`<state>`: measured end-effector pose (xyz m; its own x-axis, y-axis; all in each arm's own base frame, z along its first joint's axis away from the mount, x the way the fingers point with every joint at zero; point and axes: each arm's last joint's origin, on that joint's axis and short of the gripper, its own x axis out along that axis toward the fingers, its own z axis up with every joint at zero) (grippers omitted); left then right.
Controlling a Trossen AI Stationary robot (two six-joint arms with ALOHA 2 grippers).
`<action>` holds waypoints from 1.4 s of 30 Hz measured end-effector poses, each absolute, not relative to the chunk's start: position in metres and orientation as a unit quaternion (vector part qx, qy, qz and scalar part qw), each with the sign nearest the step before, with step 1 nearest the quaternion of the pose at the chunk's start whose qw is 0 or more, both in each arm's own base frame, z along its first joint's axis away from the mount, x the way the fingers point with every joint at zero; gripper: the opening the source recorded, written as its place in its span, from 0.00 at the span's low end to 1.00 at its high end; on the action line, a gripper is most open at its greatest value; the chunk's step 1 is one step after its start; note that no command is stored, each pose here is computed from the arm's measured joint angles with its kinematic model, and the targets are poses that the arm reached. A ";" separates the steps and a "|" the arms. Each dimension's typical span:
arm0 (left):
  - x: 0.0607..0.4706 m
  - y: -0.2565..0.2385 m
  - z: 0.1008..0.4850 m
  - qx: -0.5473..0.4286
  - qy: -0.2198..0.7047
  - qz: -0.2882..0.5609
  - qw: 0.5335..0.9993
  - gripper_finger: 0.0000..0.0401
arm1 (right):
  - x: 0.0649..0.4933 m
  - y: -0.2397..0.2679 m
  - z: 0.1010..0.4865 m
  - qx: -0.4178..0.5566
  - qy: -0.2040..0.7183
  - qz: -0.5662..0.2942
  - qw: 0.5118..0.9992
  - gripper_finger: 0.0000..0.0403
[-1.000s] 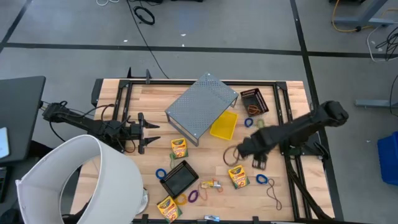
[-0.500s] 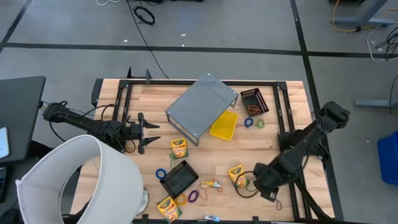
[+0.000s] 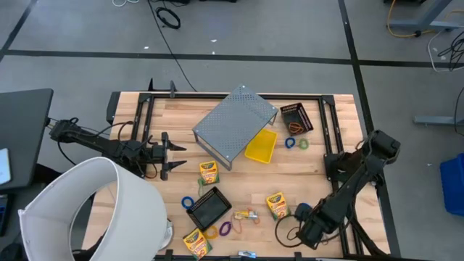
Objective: Pick & Place Office Desk Supplies
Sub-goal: Put the purple rubber band into the top black bin
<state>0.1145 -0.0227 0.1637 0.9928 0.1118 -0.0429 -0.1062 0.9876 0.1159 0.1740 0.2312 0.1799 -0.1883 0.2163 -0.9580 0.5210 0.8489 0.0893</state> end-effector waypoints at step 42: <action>0.114 -0.023 0.164 0.057 0.025 0.055 0.997 0.57 | 0.149 0.249 0.137 0.132 0.746 -0.218 0.616 0.00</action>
